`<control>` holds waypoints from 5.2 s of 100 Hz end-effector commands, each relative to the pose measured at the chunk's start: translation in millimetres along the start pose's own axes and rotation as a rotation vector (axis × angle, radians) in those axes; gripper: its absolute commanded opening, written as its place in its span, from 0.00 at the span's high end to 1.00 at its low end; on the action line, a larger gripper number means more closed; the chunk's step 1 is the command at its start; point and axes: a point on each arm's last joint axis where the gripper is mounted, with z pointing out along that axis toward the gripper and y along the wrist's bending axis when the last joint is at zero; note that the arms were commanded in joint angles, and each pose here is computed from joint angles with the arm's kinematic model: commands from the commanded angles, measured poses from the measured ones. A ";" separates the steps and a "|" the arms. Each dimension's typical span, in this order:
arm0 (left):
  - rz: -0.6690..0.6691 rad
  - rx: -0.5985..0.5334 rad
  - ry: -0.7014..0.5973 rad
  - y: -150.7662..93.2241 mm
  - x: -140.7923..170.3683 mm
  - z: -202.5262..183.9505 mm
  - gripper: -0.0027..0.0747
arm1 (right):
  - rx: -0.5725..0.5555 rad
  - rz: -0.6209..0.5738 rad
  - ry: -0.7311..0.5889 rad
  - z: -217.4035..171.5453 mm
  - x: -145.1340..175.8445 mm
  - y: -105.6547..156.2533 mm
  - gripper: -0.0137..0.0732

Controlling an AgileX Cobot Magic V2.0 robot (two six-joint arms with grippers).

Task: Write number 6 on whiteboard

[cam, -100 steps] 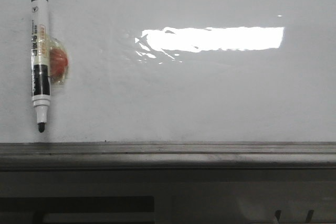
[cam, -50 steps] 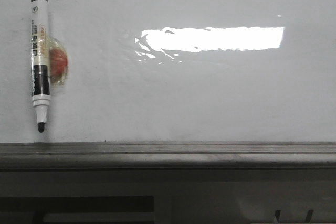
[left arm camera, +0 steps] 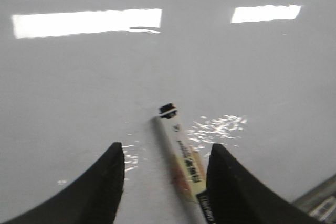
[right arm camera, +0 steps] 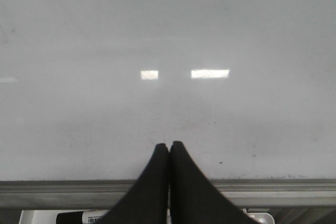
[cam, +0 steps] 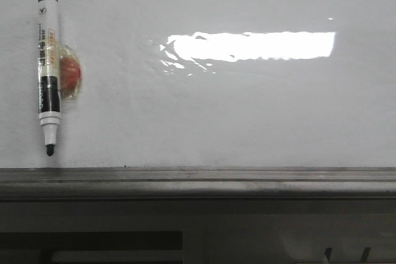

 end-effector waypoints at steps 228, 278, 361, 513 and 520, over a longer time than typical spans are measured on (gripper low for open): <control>-0.278 -0.002 0.339 -25.0 57.4 111.1 0.97 | 0.008 -0.008 -0.113 -3.6 -19.5 -0.6 0.92; -0.220 0.042 0.312 -26.8 49.4 104.0 0.99 | -0.078 -0.102 -0.122 -6.2 -23.3 7.0 0.92; 0.389 0.342 0.231 -53.9 38.6 81.7 0.99 | -0.827 -0.442 -0.058 -1.6 -95.0 132.4 0.49; 0.427 0.354 0.225 -54.7 38.8 81.4 0.96 | -0.965 -0.442 0.048 34.1 -119.0 246.1 0.92; 0.415 0.352 0.225 -54.7 38.6 81.5 0.81 | -0.965 -0.442 0.048 34.1 -119.0 246.1 0.92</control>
